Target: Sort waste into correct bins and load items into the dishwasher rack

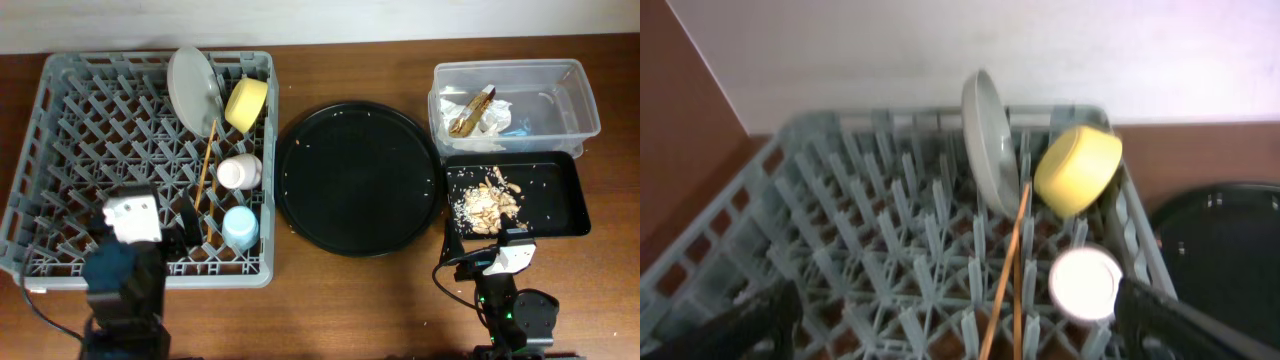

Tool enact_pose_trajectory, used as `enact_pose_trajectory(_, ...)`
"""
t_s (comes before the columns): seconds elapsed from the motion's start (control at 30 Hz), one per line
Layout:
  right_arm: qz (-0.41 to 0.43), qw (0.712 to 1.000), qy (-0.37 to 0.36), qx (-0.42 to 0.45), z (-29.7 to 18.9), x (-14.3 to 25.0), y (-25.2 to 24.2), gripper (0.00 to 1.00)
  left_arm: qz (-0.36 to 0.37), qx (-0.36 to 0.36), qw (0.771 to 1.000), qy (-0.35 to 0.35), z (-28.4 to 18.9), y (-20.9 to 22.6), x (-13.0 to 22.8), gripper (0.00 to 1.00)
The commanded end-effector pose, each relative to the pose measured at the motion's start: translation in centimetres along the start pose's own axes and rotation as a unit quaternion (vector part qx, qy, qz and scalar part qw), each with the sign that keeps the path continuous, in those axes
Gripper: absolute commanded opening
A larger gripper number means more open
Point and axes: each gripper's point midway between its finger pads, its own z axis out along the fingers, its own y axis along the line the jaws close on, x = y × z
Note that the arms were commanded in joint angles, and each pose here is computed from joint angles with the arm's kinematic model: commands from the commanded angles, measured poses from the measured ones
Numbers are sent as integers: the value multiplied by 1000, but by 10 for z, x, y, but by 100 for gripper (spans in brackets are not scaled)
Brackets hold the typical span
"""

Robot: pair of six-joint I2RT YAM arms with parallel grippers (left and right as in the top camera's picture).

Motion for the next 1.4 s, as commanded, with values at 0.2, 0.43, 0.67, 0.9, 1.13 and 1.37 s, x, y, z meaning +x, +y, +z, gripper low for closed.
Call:
enact_pose_trajectory(0.2,-3,1000,2,1,0,3,0,98,4,-7,993,-119,-1,-7,85,99)
enact_pose_trajectory(0.43,-3,1000,2,1,0,3,0,98,27,8,994,-103,-1,-15,103,99)
enact_pose_trajectory(0.67,-3,1000,3,1,0,3,0,98,26,8,994,-104,-1,-15,102,99)
enact_pose_trajectory(0.9,-3,1000,2,1,0,3,0,98,26,8,994,-104,-1,-15,102,99)
enact_pose_trajectory(1.13,-3,1000,2,1,0,3,0,98,27,8,994,-104,-1,-15,103,99)
enact_pose_trajectory(1.37,-3,1000,2,1,0,3,0,98,27,8,994,-104,-1,-15,103,99)
